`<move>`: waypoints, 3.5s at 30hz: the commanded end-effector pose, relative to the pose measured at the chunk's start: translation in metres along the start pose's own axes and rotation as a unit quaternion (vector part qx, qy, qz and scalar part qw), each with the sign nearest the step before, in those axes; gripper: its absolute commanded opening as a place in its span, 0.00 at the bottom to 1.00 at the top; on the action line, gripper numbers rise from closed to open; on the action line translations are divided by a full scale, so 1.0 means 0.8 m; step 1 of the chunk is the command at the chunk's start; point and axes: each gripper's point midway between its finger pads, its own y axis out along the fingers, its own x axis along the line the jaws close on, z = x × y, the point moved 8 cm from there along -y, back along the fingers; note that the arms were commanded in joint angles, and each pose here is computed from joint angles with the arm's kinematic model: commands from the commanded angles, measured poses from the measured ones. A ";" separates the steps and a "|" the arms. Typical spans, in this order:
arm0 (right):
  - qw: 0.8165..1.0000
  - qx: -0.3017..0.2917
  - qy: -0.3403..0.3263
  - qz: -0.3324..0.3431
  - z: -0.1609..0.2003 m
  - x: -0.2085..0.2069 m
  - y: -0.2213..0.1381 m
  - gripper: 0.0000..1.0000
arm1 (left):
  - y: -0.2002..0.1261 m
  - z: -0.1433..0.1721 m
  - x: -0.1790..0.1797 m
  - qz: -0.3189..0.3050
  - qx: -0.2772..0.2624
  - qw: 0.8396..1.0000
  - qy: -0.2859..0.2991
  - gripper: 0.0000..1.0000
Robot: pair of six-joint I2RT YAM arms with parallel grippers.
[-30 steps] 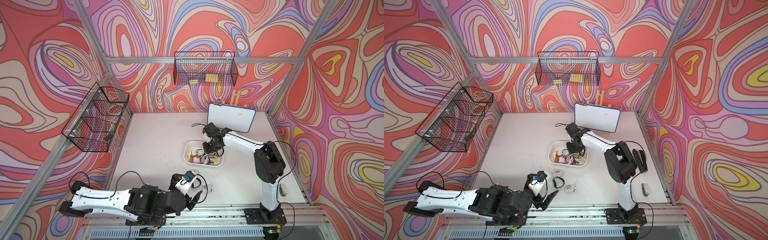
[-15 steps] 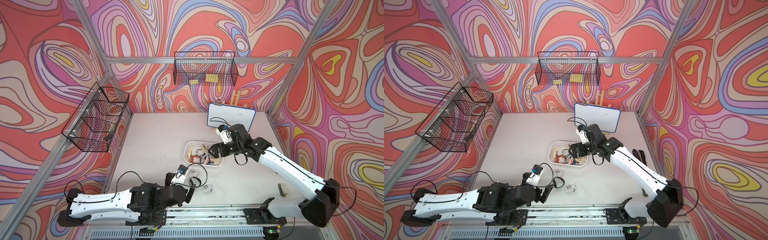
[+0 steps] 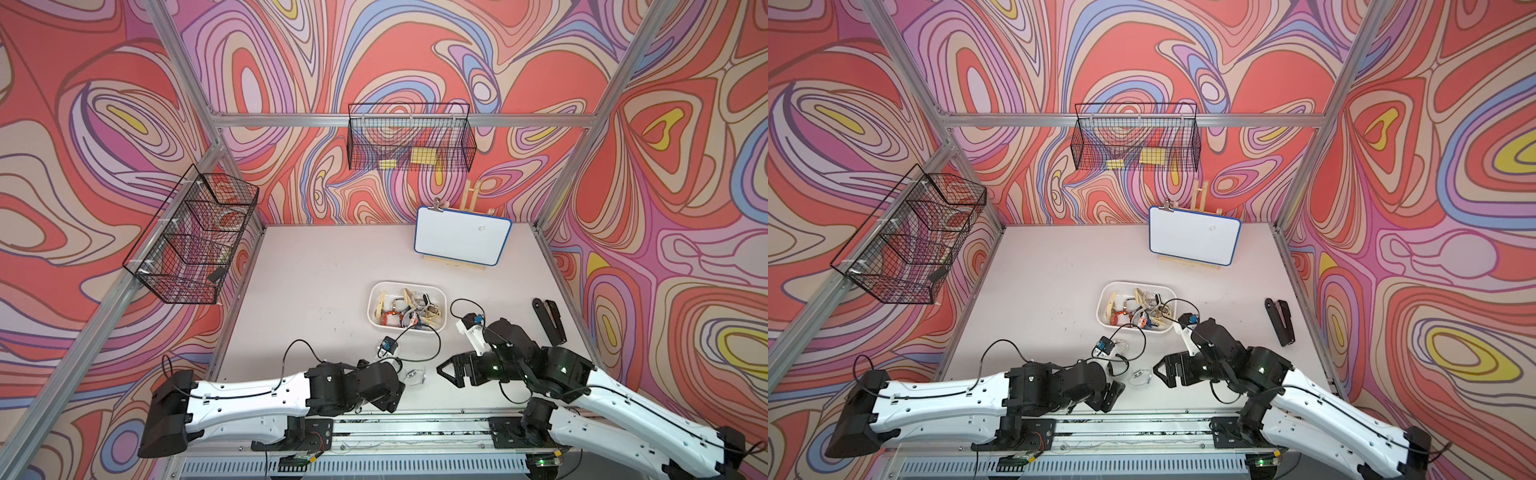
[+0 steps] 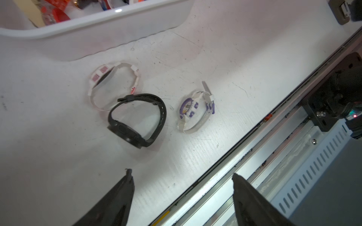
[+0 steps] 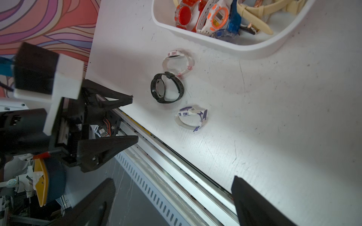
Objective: Put the watch into the storage box
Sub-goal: Pick up the watch at the center of the board, then place the watch in the storage box.
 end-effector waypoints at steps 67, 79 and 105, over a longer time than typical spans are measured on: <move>0.999 -0.017 -0.021 0.044 0.005 -0.003 -0.024 0.98 | 0.101 -0.092 -0.016 -0.114 0.104 0.980 0.124 0.06; 0.987 -0.091 -0.086 0.096 -0.039 0.012 -0.028 0.98 | 0.019 -0.195 0.020 -0.106 0.065 0.991 0.048 0.06; 0.982 -0.064 -0.144 0.105 -0.114 0.027 0.062 0.98 | 0.131 -0.255 0.140 -0.209 0.148 0.967 0.002 0.05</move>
